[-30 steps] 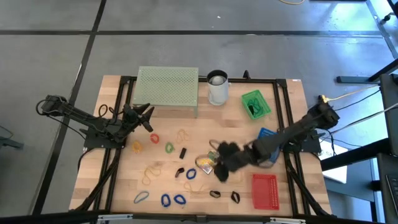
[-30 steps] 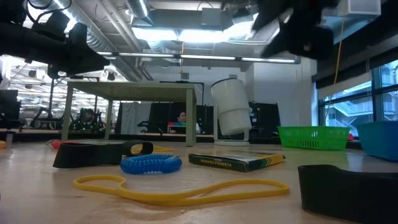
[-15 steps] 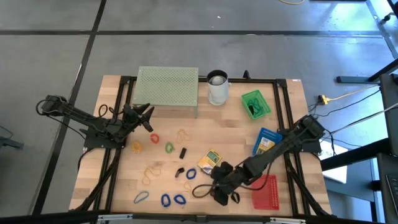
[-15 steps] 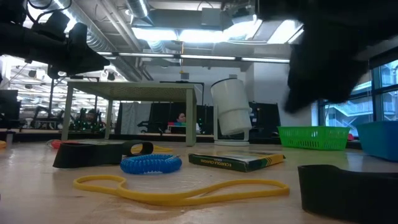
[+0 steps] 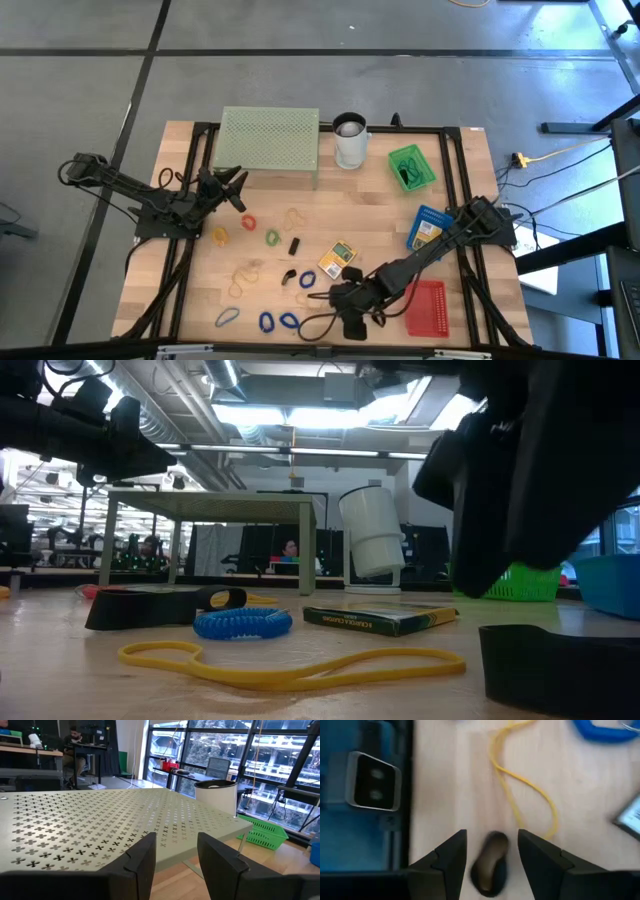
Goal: Pick & Place Office Desk Supplies
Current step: Put the black rubber band into the green bin
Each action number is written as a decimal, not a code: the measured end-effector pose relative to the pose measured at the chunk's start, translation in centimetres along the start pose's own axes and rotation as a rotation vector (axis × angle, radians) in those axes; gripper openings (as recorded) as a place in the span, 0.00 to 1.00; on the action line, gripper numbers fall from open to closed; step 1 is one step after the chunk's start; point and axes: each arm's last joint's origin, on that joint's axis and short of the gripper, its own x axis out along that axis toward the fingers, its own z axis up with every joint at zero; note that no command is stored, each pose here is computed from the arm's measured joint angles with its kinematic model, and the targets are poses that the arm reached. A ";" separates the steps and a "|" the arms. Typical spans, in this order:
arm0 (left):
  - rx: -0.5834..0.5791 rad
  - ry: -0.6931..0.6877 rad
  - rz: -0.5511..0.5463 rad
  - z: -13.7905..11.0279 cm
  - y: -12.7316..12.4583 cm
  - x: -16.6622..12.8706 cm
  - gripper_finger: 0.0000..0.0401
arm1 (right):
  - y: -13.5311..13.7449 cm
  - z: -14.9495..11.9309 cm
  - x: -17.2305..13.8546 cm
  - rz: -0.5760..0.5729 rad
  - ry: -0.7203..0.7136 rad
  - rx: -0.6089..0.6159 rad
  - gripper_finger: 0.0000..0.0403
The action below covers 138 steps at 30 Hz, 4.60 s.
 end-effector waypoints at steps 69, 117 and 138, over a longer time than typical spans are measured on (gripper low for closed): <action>0.001 0.000 0.000 0.0 0.0 0.0 0.35 | -9.0 13.6 -13.5 -0.664 -0.465 -0.141 0.02; 0.001 0.000 0.000 0.0 0.0 0.0 0.35 | -22.1 -5.9 -10.1 -0.774 -0.924 0.534 0.02; 0.001 0.000 0.000 0.0 0.0 0.0 0.35 | -27.8 -10.8 -15.8 -0.994 -0.745 1.002 0.02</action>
